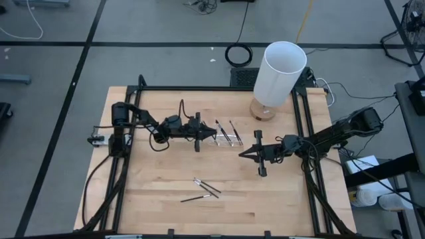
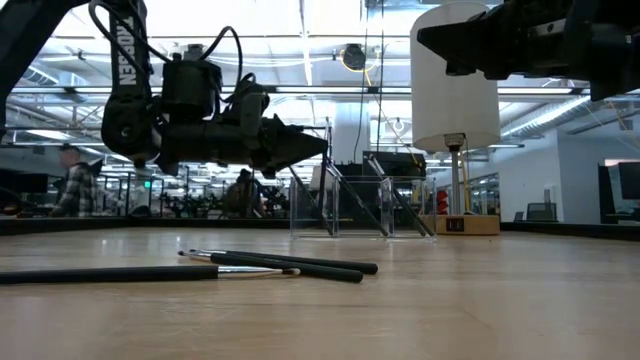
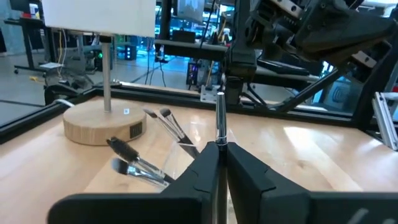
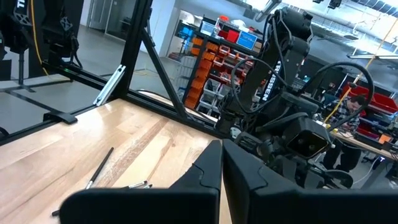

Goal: Put items in baskets/containers
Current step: Put the black eyeshadow brush into the left section of the transparent organizer

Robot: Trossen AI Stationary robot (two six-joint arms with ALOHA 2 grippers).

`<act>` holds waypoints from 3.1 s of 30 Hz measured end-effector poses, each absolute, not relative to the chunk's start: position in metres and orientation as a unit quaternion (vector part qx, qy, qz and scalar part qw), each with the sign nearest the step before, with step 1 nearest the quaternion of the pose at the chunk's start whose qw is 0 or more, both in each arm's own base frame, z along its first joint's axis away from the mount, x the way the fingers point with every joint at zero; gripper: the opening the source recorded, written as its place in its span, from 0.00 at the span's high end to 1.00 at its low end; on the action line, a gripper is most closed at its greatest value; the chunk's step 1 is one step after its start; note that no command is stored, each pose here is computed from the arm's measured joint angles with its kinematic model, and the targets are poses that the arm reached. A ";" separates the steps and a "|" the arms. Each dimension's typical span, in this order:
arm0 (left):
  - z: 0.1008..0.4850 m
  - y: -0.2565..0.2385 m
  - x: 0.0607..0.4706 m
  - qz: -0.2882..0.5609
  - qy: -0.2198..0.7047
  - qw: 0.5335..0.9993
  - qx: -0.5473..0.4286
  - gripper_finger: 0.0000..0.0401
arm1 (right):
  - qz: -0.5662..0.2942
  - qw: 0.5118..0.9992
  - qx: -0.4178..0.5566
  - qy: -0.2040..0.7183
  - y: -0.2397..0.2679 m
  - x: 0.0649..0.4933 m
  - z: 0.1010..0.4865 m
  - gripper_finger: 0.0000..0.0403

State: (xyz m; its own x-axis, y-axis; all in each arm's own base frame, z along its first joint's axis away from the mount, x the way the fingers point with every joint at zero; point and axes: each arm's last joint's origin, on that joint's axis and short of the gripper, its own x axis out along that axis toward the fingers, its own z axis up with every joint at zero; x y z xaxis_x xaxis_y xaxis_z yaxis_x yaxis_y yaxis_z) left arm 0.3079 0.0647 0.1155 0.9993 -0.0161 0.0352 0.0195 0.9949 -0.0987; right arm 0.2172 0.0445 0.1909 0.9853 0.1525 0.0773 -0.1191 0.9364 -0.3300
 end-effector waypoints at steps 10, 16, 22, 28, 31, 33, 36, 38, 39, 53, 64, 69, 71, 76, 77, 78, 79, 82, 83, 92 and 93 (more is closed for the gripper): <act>0.110 0.065 0.308 -0.007 0.012 0.999 -0.045 0.98 | 0.069 0.983 -0.162 -0.051 0.044 0.217 0.191 1.00; 0.108 0.065 0.308 -0.005 0.024 0.999 -0.045 0.92 | 0.069 0.983 -0.160 -0.051 0.044 0.217 0.191 1.00; 0.107 0.066 0.308 0.003 0.030 0.999 -0.044 0.92 | 0.069 0.983 -0.160 -0.051 0.044 0.217 0.191 1.00; 0.106 0.066 0.308 0.012 0.030 0.998 -0.053 0.91 | 0.069 0.984 -0.157 -0.050 0.044 0.217 0.191 1.00; 0.110 0.066 0.308 0.012 0.027 0.998 -0.052 0.88 | 0.069 0.984 -0.157 -0.051 0.044 0.217 0.191 1.00; 0.113 0.066 0.307 0.011 0.025 0.998 -0.050 0.84 | 0.069 0.984 -0.157 -0.052 0.044 0.217 0.191 1.00; 0.122 0.066 0.307 0.011 0.010 0.999 -0.047 0.78 | 0.069 0.984 -0.157 -0.053 0.044 0.217 0.192 1.00; 0.128 0.065 0.307 0.010 0.000 0.999 -0.042 0.73 | 0.070 0.984 -0.158 -0.046 0.045 0.217 0.190 1.00; 0.131 0.065 0.306 0.010 -0.006 0.999 -0.035 0.71 | 0.071 0.984 -0.159 -0.040 0.045 0.217 0.189 1.00; 0.230 -0.004 0.272 -0.240 -0.024 0.970 -0.027 0.72 | 0.072 0.984 -0.157 -0.050 0.045 0.217 0.191 1.00; 0.211 -0.127 0.218 -0.109 0.165 0.980 -0.028 0.97 | 0.073 0.984 -0.157 -0.052 0.045 0.217 0.191 1.00; 0.206 -0.160 0.200 -0.042 0.135 0.988 -0.059 0.99 | 0.074 0.987 -0.131 -0.053 0.045 0.217 0.192 1.00; 0.206 -0.170 0.199 -0.032 0.125 0.988 -0.087 0.98 | 0.075 0.988 -0.122 -0.052 0.045 0.217 0.192 1.00; 0.201 -0.197 0.209 -0.016 0.164 0.978 -0.131 0.99 | 0.078 0.990 -0.097 -0.066 0.046 0.216 0.195 1.00; 0.199 -0.203 0.214 -0.007 0.183 0.975 -0.122 0.99 | 0.079 0.990 -0.097 -0.070 0.047 0.216 0.195 1.00; 0.197 -0.209 0.219 0.001 0.202 0.973 -0.112 0.99 | 0.082 0.989 -0.100 -0.071 0.048 0.216 0.195 1.00; 0.196 -0.216 0.226 0.003 0.224 0.969 -0.101 0.98 | 0.083 0.988 -0.104 -0.072 0.049 0.216 0.196 1.00; 0.205 -0.236 0.250 0.010 0.278 0.958 -0.072 0.98 | 0.082 0.986 -0.122 -0.073 0.049 0.216 0.195 1.00; 0.207 -0.241 0.257 0.019 0.297 0.953 -0.059 0.98 | 0.081 0.986 -0.125 -0.073 0.049 0.216 0.195 1.00; 0.195 -0.241 0.307 0.071 0.474 0.877 -0.029 0.92 | 0.081 0.985 -0.133 -0.067 0.049 0.216 0.194 1.00; 0.192 -0.239 0.311 0.063 0.486 0.871 -0.034 0.89 | 0.081 0.985 -0.133 -0.068 0.049 0.216 0.194 1.00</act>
State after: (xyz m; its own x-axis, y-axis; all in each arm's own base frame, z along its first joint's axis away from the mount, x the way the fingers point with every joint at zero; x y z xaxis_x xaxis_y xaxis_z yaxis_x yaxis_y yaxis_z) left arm 0.3108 -0.2394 0.1922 0.5206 0.0766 -0.8504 -0.1430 0.9897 0.0016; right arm 0.2159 0.0493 0.1943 0.9775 0.1780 0.1128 -0.1416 0.9513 -0.2739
